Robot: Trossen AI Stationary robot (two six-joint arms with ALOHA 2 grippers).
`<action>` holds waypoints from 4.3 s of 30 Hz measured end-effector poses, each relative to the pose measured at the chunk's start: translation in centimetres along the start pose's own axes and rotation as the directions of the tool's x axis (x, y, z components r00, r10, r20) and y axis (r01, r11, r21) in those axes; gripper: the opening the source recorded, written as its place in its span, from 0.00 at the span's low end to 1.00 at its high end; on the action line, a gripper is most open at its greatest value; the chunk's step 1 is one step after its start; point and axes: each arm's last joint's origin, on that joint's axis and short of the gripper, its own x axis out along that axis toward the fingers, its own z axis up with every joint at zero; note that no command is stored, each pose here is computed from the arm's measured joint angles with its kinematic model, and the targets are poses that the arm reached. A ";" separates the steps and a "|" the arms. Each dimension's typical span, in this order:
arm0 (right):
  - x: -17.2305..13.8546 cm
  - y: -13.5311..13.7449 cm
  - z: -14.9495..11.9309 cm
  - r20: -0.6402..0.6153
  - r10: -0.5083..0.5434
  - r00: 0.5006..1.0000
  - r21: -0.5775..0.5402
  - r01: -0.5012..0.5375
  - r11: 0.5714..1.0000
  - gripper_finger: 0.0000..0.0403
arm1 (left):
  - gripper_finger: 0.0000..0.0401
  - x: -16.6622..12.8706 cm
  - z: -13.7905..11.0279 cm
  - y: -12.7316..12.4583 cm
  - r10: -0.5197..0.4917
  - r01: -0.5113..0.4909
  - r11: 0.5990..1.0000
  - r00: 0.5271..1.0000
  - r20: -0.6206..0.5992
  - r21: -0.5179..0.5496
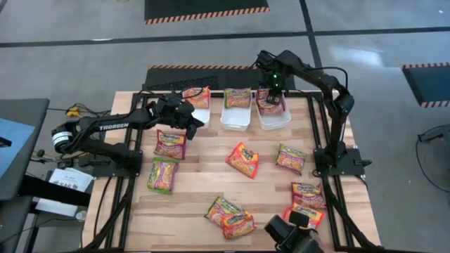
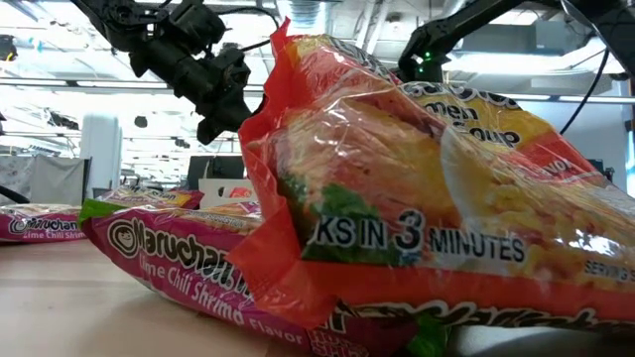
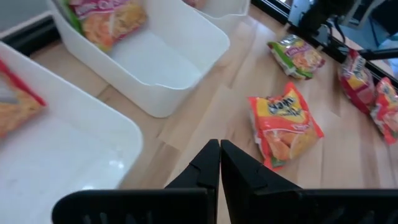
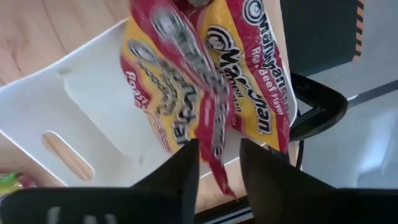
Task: Sort Maruchan noodles
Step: Put the red noodle pack into the right white bin, then put the orange noodle pack into the left white bin
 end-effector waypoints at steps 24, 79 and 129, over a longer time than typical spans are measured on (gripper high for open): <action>-8.6 0.9 -0.7 0.211 0.112 0.971 0.117 -0.139 0.983 0.52 | 0.00 -2.9 5.5 1.8 -0.053 0.054 0.999 0.988 0.142 -0.004; -16.1 36.6 -5.2 0.347 0.713 0.610 -0.341 -0.626 0.701 0.52 | 0.00 -7.1 0.8 -11.3 -0.364 0.458 0.881 0.819 -0.443 0.124; -0.3 46.9 -0.3 -0.068 0.610 0.789 -0.342 -0.593 0.729 0.41 | 0.00 -7.3 0.2 -12.5 -0.362 0.460 0.881 0.808 -0.464 0.114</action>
